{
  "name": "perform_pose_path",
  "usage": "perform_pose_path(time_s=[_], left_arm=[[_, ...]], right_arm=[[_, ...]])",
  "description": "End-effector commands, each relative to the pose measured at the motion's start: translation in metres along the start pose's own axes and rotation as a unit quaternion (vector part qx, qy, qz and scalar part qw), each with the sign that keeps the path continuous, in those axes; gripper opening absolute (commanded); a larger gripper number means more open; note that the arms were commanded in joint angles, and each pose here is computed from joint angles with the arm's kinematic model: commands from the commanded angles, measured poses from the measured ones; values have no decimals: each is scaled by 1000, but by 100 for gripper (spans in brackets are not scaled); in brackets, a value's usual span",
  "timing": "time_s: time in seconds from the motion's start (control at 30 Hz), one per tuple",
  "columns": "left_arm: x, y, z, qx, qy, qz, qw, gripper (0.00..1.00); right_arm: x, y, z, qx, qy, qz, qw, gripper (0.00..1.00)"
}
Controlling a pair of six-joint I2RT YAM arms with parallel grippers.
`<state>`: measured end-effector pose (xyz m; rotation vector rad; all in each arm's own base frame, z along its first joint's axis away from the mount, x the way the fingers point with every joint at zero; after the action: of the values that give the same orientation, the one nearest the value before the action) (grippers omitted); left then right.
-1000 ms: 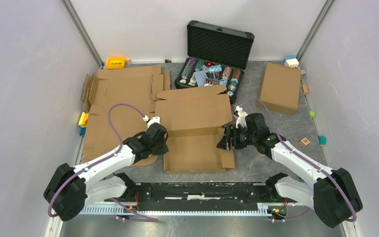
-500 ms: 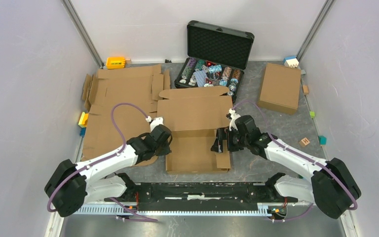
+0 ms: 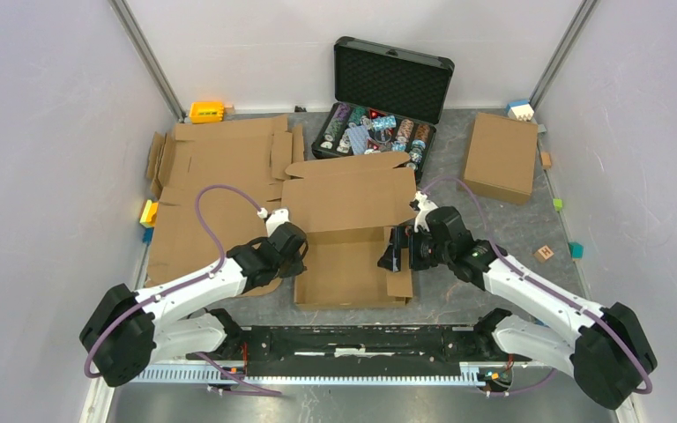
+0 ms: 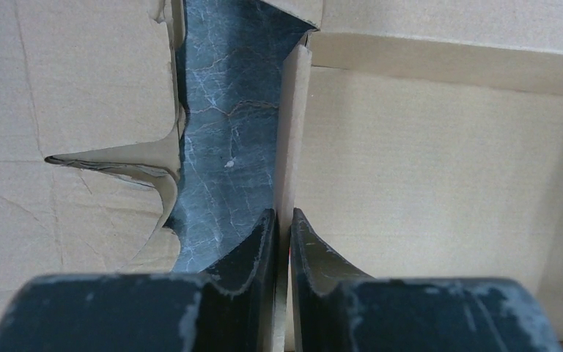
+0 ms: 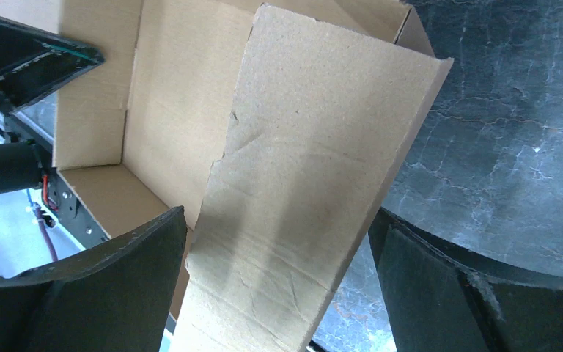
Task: Fold the paper box
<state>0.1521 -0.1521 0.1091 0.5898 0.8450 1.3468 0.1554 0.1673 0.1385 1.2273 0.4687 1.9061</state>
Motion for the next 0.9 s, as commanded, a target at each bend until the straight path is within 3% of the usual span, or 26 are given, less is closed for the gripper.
perform_pose_path(time_s=[0.0, 0.47, 0.7, 0.87], left_arm=[[-11, 0, 14, -34, 35, -9, 999, 18], [-8, -1, 12, -33, 33, 4, 999, 18], [-8, -3, 11, -30, 31, 6, 999, 18], [-7, -2, 11, -29, 31, 5, 999, 18]], right_arm=[[21, 15, 10, -16, 5, 41, 999, 98], [19, 24, 3, 1, 19, 42, 999, 98], [22, 26, 7, -27, 16, 65, 997, 98], [19, 23, 2, -42, -13, 103, 994, 89]])
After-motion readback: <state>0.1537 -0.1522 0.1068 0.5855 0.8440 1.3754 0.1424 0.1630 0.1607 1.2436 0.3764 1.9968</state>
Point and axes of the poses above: each gripper's point midway between its finger pads, its own y axis back along the fingers, its own x axis along the line the jaws close on, z = x × y, the point moved 8 cm from there along y, back along the fingers, and after that the axes turned 7 degrees about -y, right-handed, at the moved point
